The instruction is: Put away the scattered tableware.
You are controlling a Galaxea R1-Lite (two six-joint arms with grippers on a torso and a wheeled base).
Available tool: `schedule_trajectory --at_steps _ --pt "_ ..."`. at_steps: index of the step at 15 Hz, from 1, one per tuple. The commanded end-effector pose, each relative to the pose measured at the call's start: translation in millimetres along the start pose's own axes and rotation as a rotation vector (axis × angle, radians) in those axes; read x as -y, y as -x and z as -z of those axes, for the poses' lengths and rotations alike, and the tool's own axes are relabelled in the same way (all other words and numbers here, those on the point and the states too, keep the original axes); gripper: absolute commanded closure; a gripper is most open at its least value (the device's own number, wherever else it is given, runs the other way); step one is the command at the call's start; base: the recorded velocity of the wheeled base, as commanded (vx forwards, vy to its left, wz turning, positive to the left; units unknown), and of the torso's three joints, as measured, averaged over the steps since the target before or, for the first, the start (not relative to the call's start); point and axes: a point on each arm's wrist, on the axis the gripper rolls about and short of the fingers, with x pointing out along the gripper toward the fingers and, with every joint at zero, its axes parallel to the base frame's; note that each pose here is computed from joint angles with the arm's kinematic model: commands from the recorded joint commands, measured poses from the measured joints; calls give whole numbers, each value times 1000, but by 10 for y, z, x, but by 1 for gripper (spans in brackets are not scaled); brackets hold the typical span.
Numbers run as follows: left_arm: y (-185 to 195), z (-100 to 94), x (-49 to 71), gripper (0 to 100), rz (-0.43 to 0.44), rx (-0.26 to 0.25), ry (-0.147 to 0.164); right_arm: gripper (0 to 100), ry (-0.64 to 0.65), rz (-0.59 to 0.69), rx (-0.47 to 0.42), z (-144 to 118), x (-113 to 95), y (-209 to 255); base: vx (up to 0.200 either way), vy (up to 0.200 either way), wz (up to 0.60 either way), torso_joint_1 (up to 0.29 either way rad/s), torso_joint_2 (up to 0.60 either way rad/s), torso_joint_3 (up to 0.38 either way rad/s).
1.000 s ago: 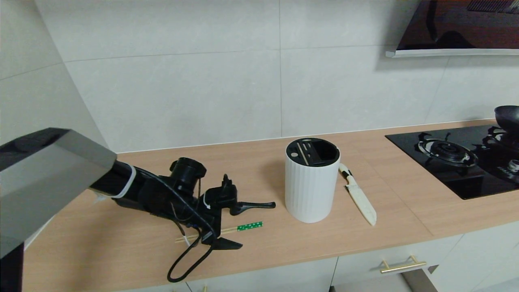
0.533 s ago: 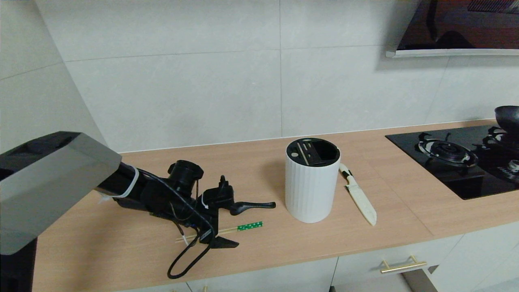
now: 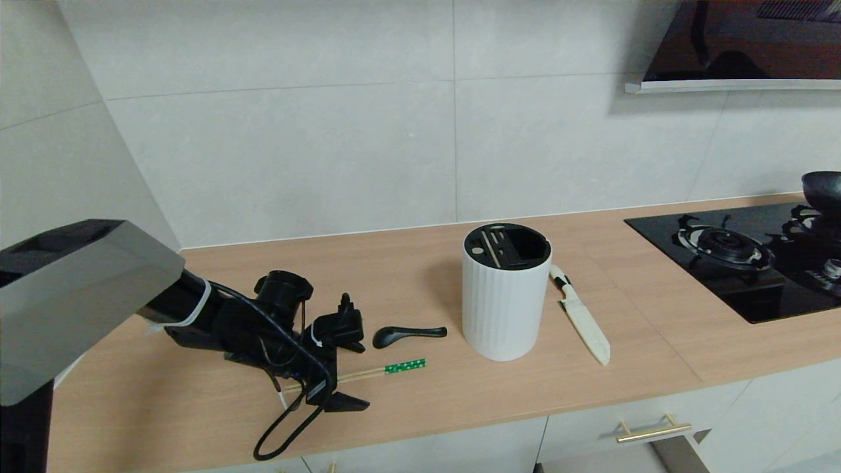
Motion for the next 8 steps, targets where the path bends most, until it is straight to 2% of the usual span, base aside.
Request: schedule_trajectory --at_steps 1,3,5,8 --pt "-135 64 -69 0 6 -7 9 0 0 0 -1 -1 0 -1 0 0 0 0 0 0" --pt "-226 67 -185 0 -2 5 7 0 0 0 -1 -1 0 -1 0 0 0 0 0 0" --pt "-280 120 -179 0 15 0 21 0 0 0 -1 -1 0 -1 0 0 0 0 0 0" --pt "-356 194 -132 0 82 18 69 0 0 0 1 0 0 0 0 0 0 0 0 0"
